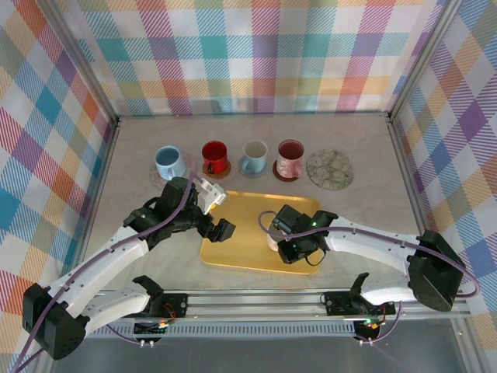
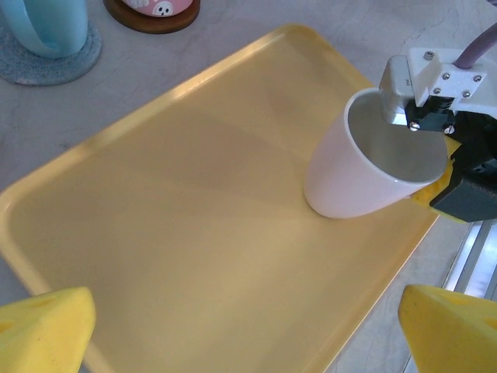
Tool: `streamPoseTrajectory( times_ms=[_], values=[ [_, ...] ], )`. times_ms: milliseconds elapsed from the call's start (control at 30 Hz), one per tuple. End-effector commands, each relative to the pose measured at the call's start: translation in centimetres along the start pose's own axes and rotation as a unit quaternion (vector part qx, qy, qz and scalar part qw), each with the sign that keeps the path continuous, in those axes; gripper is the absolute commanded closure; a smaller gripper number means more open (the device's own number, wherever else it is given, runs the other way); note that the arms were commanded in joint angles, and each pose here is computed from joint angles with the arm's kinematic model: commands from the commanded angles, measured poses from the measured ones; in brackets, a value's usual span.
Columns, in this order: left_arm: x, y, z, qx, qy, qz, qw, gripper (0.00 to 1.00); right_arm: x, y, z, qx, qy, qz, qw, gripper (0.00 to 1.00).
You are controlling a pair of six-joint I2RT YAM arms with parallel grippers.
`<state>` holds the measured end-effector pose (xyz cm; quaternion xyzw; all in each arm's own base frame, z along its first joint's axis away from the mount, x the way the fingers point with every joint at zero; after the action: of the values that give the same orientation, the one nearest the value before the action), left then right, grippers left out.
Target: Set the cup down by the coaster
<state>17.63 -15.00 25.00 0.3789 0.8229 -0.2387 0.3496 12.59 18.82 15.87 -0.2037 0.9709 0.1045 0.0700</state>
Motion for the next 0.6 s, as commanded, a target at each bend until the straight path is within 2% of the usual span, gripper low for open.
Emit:
streamPoseTrajectory(
  times_ms=[0, 367, 567],
  values=[
    [-0.8, -0.2, -0.1, 0.007, -0.015, 0.000, 1.000, 0.00, 0.0, 0.1, 0.0, -0.001, -0.006, -0.011, 1.000, 0.77],
    [-1.5, -0.2, 0.0, 0.009, -0.030, -0.004, 0.999, 0.00, -0.5, -0.2, -1.7, 0.008, -0.065, -0.016, 0.998, 0.87],
    [-2.1, -0.3, -0.2, 0.014, -0.038, -0.004, 0.999, 0.00, -0.7, -0.7, -4.3, 0.033, -0.115, -0.029, 0.992, 0.95]
  ],
)
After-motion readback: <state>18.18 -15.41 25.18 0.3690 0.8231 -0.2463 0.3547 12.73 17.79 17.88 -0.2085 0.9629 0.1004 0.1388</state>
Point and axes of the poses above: each hand's point on the last joint's axis, 136 mm out from that joint toward the fingers, its own z axis out along the fingers, its own y axis along the line the jaws close on, x = y × z, the point moved 10 cm from there along -z, back along the fingers, and after that the axes turned 4 degrees about z, right-handed, at the moved point
